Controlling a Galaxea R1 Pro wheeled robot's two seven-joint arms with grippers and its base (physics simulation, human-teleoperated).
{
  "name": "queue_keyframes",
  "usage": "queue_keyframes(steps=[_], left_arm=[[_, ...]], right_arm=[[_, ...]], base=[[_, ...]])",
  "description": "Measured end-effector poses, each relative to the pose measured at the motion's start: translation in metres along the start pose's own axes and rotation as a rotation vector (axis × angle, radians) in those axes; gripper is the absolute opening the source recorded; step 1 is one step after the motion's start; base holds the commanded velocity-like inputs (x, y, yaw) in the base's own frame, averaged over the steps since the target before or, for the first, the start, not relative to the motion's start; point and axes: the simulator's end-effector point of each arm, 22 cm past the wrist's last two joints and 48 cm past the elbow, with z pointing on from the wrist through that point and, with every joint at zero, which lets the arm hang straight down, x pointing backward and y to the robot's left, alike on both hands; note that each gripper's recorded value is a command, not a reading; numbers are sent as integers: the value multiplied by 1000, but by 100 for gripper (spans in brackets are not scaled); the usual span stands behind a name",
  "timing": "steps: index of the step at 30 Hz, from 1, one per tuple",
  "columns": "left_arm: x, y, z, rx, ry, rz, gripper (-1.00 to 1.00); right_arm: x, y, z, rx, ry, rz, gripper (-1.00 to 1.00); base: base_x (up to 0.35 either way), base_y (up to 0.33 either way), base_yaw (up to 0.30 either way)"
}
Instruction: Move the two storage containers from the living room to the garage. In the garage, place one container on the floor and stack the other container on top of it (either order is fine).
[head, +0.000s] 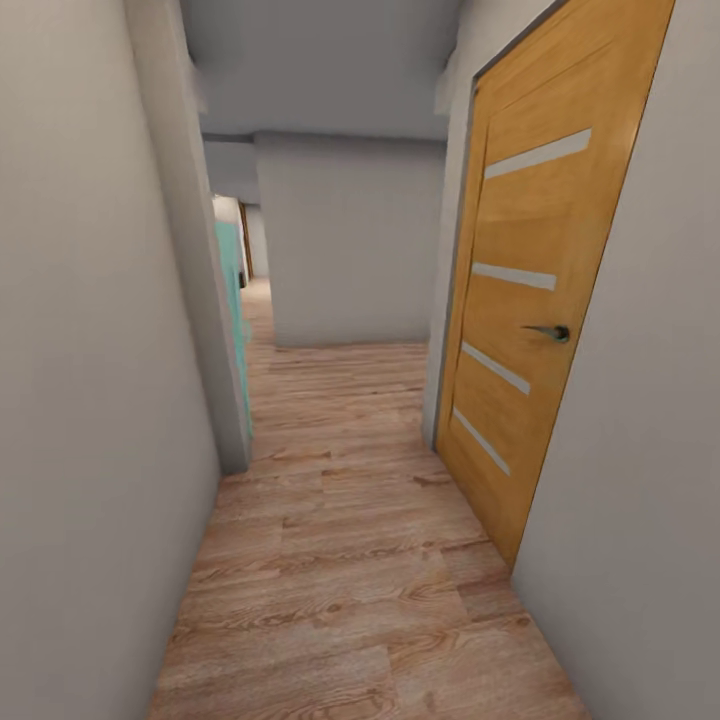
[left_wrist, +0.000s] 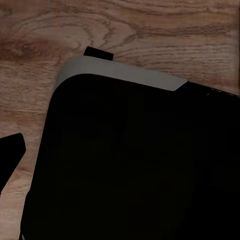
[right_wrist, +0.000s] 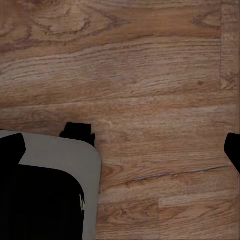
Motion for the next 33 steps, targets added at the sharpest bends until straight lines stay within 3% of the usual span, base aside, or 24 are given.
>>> queue_keyframes(steps=[19, 33], left_arm=[[8, 3, 0, -5, 17, 8, 100], [9, 3, 0, -6, 18, 7, 100]], right_arm=[[2, 1, 0, 1, 11, 1, 100], [2, 2, 0, 0, 12, 2, 100]], base=[[322, 0, 1], [322, -18, 231]])
